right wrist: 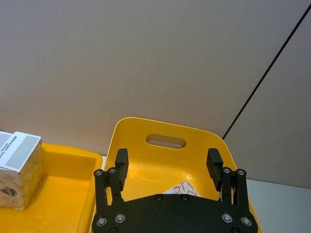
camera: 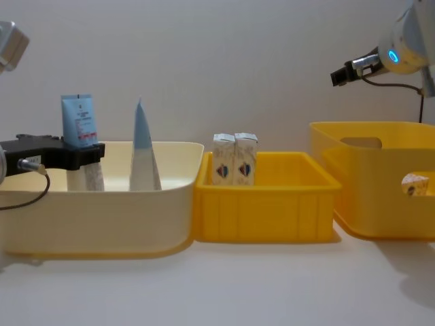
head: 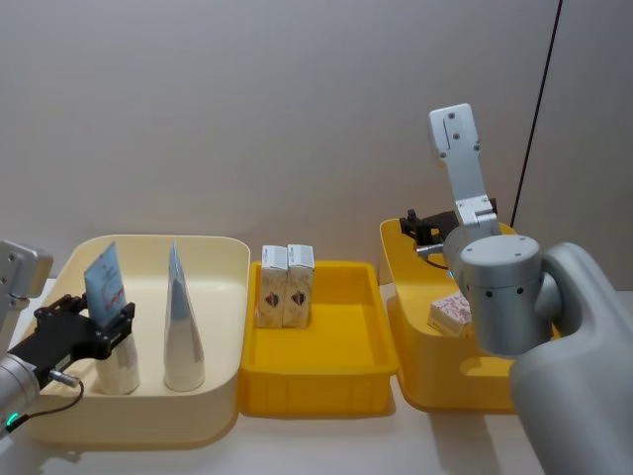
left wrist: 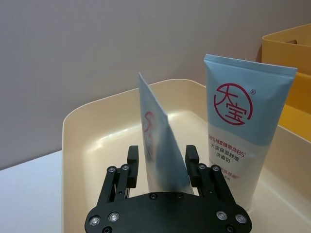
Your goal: Bimanual collaborative sorting of washing and personal care products
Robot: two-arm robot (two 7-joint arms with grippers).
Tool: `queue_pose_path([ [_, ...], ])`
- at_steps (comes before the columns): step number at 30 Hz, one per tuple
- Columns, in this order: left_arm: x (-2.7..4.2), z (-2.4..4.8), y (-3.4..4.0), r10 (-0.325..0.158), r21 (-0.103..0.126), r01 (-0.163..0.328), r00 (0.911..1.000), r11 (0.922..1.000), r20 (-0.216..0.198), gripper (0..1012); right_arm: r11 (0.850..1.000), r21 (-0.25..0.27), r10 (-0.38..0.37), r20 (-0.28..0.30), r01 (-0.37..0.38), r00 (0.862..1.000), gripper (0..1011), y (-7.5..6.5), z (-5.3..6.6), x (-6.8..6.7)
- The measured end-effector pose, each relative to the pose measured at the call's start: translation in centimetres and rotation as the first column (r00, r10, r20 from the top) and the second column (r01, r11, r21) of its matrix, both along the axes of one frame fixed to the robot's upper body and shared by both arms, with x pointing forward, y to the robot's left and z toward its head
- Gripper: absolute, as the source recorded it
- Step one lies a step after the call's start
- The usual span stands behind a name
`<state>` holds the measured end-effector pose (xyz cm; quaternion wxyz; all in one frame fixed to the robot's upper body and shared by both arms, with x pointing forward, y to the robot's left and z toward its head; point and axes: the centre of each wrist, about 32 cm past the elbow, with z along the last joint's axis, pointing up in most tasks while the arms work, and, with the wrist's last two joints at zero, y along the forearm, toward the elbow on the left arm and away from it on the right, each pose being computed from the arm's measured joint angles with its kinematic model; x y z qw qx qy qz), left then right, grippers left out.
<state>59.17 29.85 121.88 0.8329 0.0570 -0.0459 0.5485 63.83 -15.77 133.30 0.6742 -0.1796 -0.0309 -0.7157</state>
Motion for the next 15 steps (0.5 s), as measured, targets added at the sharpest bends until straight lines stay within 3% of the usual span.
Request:
queue_pose_path([
  [7, 0.08, 0.0, -0.01, -0.001, 0.0, 0.001, 1.0, 1.0, 0.0, 401, 1.0, 0.0, 0.0, 0.0, 0.0, 1.0, 1001, 0.0, 0.0, 0.0],
  [15, 0.13, -0.02, -0.02, -0.001, 0.0, 0.001, 1.0, 1.0, 0.0, 318, 1.0, 0.0, 0.0, 0.0, 0.0, 1.0, 1001, 0.0, 0.0, 0.0],
])
